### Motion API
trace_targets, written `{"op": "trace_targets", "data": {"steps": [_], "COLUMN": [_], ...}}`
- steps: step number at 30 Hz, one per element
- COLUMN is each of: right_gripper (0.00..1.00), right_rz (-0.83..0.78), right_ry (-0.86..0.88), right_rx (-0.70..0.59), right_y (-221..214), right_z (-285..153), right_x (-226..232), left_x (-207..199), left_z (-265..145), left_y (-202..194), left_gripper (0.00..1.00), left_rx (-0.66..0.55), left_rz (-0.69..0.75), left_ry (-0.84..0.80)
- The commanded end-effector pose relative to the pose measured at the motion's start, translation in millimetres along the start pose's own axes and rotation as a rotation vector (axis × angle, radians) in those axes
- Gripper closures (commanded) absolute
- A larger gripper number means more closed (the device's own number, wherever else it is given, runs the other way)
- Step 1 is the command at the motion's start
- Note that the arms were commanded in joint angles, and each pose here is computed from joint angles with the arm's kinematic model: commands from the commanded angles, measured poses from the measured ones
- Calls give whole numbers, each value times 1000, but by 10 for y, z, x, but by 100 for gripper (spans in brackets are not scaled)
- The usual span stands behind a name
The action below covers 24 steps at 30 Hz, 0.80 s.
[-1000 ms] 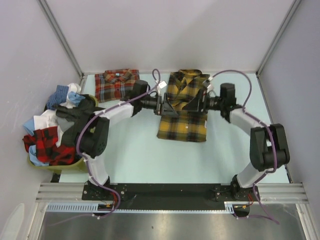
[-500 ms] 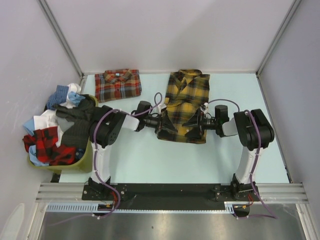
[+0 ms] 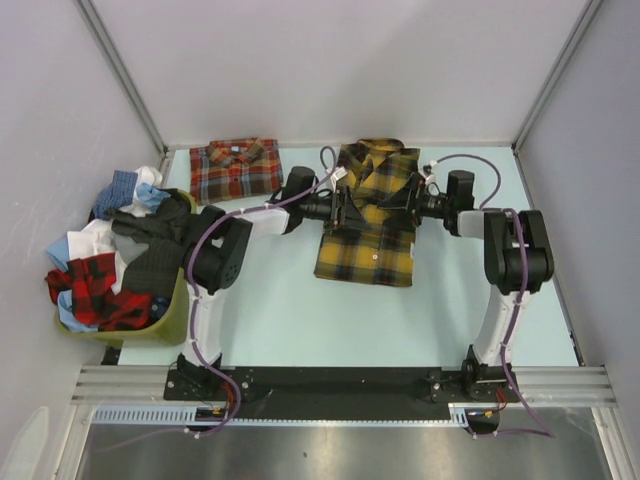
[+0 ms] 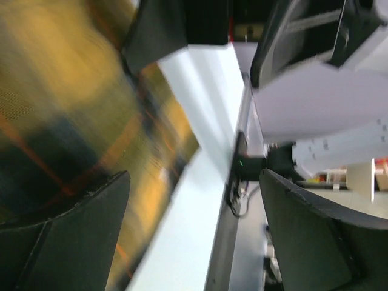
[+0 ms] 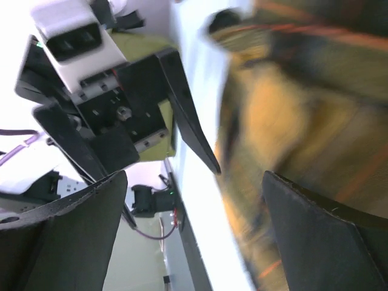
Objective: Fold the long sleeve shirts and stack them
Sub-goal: Fold the shirt
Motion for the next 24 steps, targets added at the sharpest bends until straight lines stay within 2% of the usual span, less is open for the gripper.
{"op": "trace_targets", "data": {"steps": [1,3,6,8,10,12,13,14,15,16,18,19,20,22,23,24], "right_gripper": [0,0,0,0,0,0,0,1,0,0,0,0,0,1,2,4], "right_rz": [110,152,170,144,62,-107,-104,-156,-215,-291,-390,-485,-536,-599,-613,-618], "right_ry": [-71,-134,-197,-184,-144,-100,-100,-88,-85,-84,-114,-134,-149,-220,-233,-259], "right_rx": [0,-3,-41,-26,25,47,77,107,112,134,165,191,221,242,243,249], "right_y": [27,-5,117,199,217,343,315,289,337,308,267,237,184,194,205,213], "right_z": [112,81,-63,-101,-85,-77,-89,-19,-13,-18,64,60,143,183,209,240], "right_x": [-516,-865,-1101,-1034,-813,-502,-399,-279,-166,-56,58,88,120,63,44,2], "left_x": [769,961,1095,991,822,535,446,380,211,191,71,77,176,52,190,32], "left_z": [-3,-88,-176,-231,-284,-377,-420,-472,-550,-601,-699,-740,-770,-733,-723,-646], "left_y": [338,348,255,203,161,148,137,130,78,52,-77,-99,-260,-382,-595,-640], "left_gripper": [7,7,6,6,11,16,18,21,22,25,37,44,58,59,56,55], "left_rx": [-158,-183,-183,-174,-162,-155,-153,-136,-127,-98,-70,-32,10,57,116,88], "left_rz": [-220,-253,-269,-255,-205,-62,-2,139,209,365,508,693,761,1074,1127,1253], "left_ry": [189,271,335,316,279,250,256,269,306,339,428,471,529,625,643,644]}}
Point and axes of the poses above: each gripper's point midway between its finger pads, its own z axis out along the fingers, its own x axis along the line the jaws close on, y = z × x, the point moved 6 cm from there along -z, back along the fingers, and after that the axes turned 9 degrees about -z, right-handed, at the moved point
